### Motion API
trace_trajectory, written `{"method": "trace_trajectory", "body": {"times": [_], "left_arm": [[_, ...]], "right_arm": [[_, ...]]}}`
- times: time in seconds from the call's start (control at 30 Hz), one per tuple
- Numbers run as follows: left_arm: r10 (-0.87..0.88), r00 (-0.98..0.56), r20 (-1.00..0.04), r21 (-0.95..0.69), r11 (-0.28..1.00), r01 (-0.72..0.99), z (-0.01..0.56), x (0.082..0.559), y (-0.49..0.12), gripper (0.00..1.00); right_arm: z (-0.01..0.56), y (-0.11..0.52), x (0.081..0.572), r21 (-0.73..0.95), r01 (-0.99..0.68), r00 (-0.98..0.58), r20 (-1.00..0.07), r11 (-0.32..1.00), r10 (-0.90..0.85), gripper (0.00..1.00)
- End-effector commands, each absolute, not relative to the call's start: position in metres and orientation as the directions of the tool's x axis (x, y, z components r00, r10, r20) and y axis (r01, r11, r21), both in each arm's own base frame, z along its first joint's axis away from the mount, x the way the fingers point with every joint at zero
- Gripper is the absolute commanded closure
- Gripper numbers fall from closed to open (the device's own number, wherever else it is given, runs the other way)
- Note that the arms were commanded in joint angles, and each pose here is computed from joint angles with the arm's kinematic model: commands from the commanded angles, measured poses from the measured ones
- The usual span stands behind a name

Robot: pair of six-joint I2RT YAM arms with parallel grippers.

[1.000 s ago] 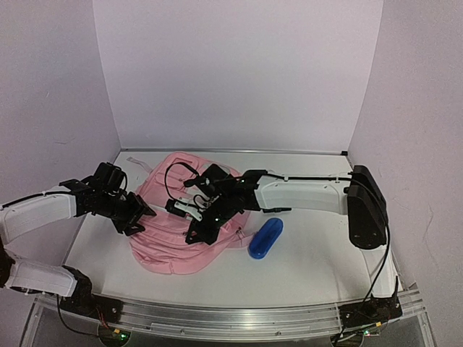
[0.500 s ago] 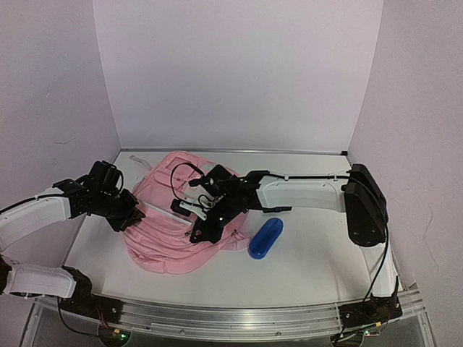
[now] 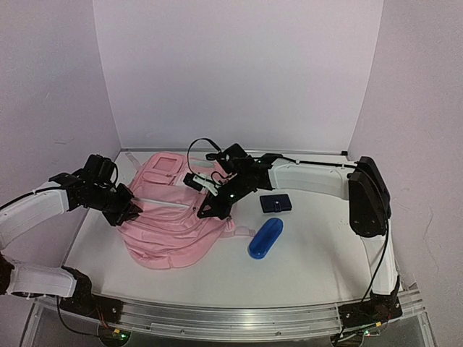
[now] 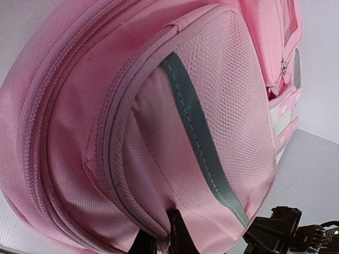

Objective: Pack the student bag
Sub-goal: Zip the student bag at the center of the board.

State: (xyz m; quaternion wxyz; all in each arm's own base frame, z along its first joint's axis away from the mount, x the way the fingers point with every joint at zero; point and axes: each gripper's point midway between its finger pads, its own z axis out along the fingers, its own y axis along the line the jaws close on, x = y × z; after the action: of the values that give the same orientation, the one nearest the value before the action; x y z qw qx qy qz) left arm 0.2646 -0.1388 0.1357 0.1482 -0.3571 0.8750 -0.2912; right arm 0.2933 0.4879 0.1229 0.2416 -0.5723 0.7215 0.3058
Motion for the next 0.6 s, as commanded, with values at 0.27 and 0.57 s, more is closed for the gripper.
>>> {"method": "trace_trajectory", "body": {"times": [0.27, 0.57], "left_arm": [[-0.582, -0.801, -0.138, -0.451, 0.757, -0.472, 0.123, 0.270, -0.107, 1.00], [-0.535, -0.830, -0.160, -0.422, 0.797, -0.432, 0.125, 0.269, -0.105, 1.00]], "right_arm": [[0.126, 0.474, 0.234, 0.247, -0.954, -0.292, -0.627, 0.170, -0.722, 1.00], [0.146, 0.467, 0.278, 0.220, -0.940, -0.341, -0.652, 0.261, -0.677, 0.65]]}}
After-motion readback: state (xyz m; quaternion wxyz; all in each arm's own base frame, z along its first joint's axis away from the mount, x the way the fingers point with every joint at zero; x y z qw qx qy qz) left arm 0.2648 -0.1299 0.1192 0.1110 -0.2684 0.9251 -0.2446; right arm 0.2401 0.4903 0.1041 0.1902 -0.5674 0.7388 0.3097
